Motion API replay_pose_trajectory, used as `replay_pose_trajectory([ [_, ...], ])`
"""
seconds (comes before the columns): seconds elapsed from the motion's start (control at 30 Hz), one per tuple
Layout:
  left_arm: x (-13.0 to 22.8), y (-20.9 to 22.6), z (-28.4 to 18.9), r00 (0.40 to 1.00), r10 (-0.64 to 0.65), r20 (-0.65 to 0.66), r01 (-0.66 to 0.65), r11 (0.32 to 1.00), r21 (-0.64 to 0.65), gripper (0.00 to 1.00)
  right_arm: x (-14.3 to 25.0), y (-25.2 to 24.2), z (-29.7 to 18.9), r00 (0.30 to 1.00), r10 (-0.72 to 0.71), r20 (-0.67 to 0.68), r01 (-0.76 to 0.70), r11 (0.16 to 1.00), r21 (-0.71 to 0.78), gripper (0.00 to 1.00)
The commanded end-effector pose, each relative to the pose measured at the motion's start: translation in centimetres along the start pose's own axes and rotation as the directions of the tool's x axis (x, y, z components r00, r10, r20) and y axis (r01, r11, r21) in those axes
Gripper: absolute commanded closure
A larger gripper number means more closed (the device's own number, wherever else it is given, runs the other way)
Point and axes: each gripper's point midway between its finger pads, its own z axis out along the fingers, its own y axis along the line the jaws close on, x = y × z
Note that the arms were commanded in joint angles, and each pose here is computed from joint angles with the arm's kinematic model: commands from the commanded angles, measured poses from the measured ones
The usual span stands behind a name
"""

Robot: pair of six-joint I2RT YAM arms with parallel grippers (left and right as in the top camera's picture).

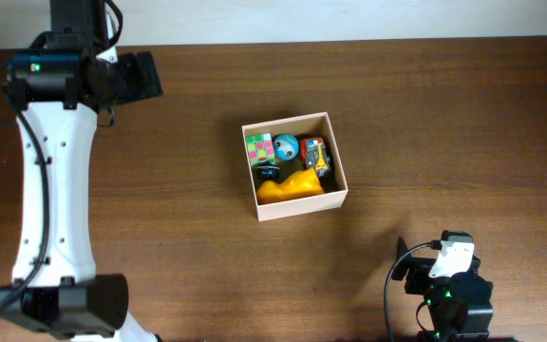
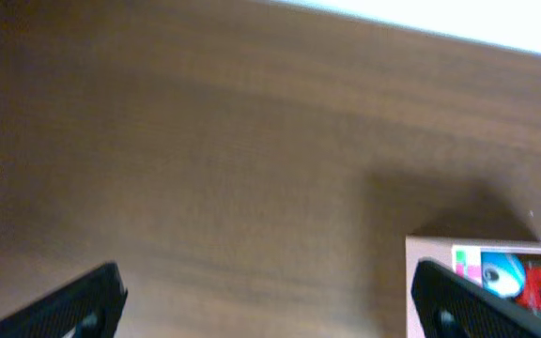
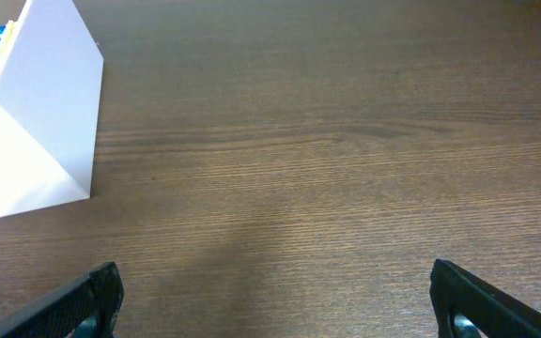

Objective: Pack container

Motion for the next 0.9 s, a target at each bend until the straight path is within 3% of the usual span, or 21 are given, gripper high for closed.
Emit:
replay_pose_trajectory([
  [0.0,-1.5,-0.2,-5.5,0.980,0.132,0.150,-0.138,0.990,0.027,0.01,0.0,0.0,0.0,1.000,0.011,0.007,-0.011,1.000,-0.002,0.01],
  [0.17,-2.0,0.4,-9.3,0.927,0.222,0.301,-0.231,0.973,-0.005,0.01,0.0,0.0,0.0,1.000,0.011,0.007,-0.011,1.000,-0.002,0.01],
  [0.33,0.3,2.4,-10.3,0.900,0.203,0.385,-0.206,0.978,-0.036,0.01,0.0,0.0,0.0,1.000,0.011,0.007,-0.011,1.000,-0.002,0.01],
  [0.53,6.2,3.4,-9.6,0.890,0.193,0.413,-0.198,0.980,-0.031,0.01,0.0,0.0,0.0,1.000,0.011,0.007,-0.011,1.000,-0.002,0.01],
  [0.87,18.0,4.3,-6.4,0.916,0.200,0.348,-0.211,0.977,-0.006,0.01,0.0,0.0,0.0,1.000,0.011,0.007,-0.011,1.000,-0.002,0.01],
])
